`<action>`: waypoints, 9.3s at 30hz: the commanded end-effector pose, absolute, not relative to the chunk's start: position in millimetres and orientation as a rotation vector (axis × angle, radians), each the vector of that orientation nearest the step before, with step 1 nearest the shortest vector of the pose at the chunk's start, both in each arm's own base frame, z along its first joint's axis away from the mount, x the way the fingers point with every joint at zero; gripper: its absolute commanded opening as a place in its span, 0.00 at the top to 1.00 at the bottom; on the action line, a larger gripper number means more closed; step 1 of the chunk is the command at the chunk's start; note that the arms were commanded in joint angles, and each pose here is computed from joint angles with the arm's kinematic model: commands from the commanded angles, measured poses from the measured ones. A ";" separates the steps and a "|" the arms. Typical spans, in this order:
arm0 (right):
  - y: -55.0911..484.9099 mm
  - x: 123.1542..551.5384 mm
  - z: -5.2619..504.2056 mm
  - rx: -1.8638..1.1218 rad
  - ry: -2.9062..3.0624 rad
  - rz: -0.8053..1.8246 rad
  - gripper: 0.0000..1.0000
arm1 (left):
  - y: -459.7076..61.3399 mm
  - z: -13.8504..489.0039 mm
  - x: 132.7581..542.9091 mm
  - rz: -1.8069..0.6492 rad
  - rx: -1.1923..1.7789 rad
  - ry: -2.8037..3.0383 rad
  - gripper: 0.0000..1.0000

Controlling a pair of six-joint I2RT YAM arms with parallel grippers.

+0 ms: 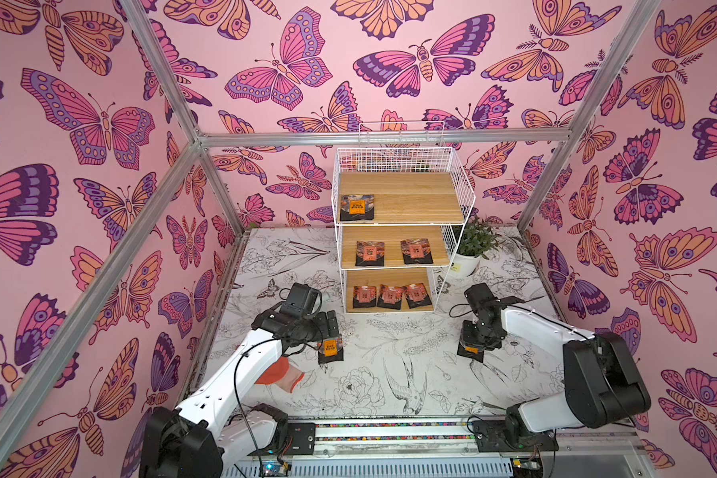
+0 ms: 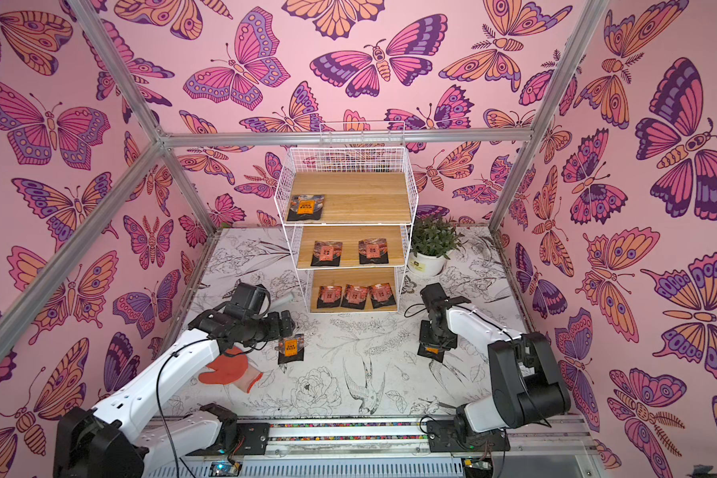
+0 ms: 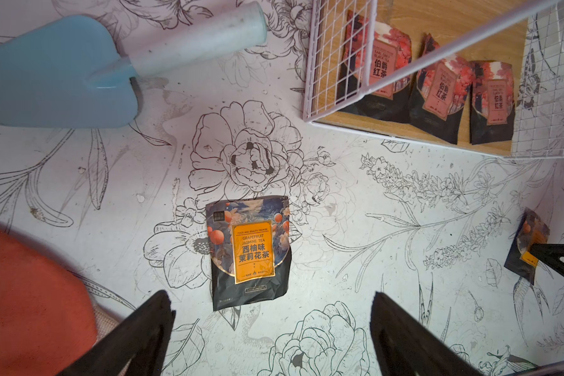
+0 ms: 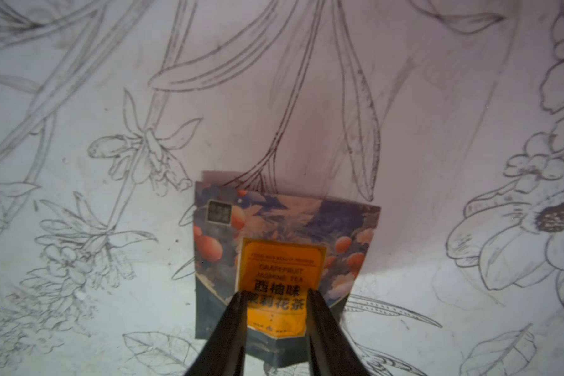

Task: Remove the tea bags from the shelf
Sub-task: Place the tea bag at the center of the board, then pick up the tea bag from the shelf.

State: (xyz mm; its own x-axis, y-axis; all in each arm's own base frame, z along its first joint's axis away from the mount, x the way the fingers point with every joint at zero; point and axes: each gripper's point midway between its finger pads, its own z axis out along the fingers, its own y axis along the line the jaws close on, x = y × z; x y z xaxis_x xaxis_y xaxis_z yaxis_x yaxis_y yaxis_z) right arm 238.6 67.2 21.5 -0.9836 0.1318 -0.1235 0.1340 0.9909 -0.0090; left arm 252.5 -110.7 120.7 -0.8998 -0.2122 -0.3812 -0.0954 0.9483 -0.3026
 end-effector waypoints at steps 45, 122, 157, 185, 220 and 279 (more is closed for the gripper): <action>58.7 279.9 14.7 -0.059 3.124 -0.184 0.39 | -109.7 115.9 248.3 -0.390 -0.197 2.699 0.03; 126.8 271.4 89.2 -0.034 2.872 0.227 0.74 | -93.1 233.0 212.9 -0.347 -0.165 2.515 0.07; 272.3 206.5 353.0 -0.558 2.224 0.790 0.69 | -125.3 321.4 217.5 -0.045 0.045 2.405 0.05; 394.1 297.9 450.9 -0.625 1.940 0.546 0.31 | -107.6 238.7 227.1 -0.245 -0.095 2.504 0.05; 408.8 339.8 455.0 -0.552 1.828 0.371 0.06 | -100.0 207.6 231.5 -0.303 -0.143 2.539 0.05; 423.6 352.0 343.9 -0.753 2.117 0.335 0.76 | -87.9 188.1 230.7 -0.312 -0.215 2.547 0.05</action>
